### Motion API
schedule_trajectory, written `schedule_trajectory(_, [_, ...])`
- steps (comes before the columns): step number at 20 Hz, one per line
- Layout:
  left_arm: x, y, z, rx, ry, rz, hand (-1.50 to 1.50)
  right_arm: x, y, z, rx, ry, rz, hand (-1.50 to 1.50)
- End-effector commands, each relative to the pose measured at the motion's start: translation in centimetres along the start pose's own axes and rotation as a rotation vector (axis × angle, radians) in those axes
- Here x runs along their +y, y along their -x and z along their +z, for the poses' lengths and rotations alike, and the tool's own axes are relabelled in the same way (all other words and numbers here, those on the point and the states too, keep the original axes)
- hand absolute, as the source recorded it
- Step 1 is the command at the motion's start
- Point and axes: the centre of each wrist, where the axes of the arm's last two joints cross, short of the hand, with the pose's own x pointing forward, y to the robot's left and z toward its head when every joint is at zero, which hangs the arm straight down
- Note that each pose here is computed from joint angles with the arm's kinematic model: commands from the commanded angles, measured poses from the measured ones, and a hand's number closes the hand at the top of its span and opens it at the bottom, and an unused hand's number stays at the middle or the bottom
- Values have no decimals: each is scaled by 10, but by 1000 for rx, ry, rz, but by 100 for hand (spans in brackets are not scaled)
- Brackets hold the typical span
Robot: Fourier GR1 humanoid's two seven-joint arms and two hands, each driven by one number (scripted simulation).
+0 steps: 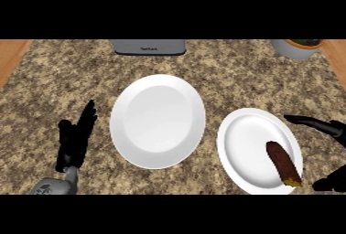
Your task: Pick the sweet potato from the plate and place it in the plate
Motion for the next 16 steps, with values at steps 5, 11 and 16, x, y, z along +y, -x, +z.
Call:
schedule_trajectory(5, [4, -4, 0, 7, 11, -4, 0, -22, -18, -16, 104, -300, 244, -150])
schedule_trajectory(11, [15, -4, -8, -2, -13, -9, 0, -1, -11, -45, 207, -484, 287, -150])
schedule_trajectory(16, [2, -2, 10, 16, -16, -10, 0, 1, -6, -55, 228, -509, 294, -150])
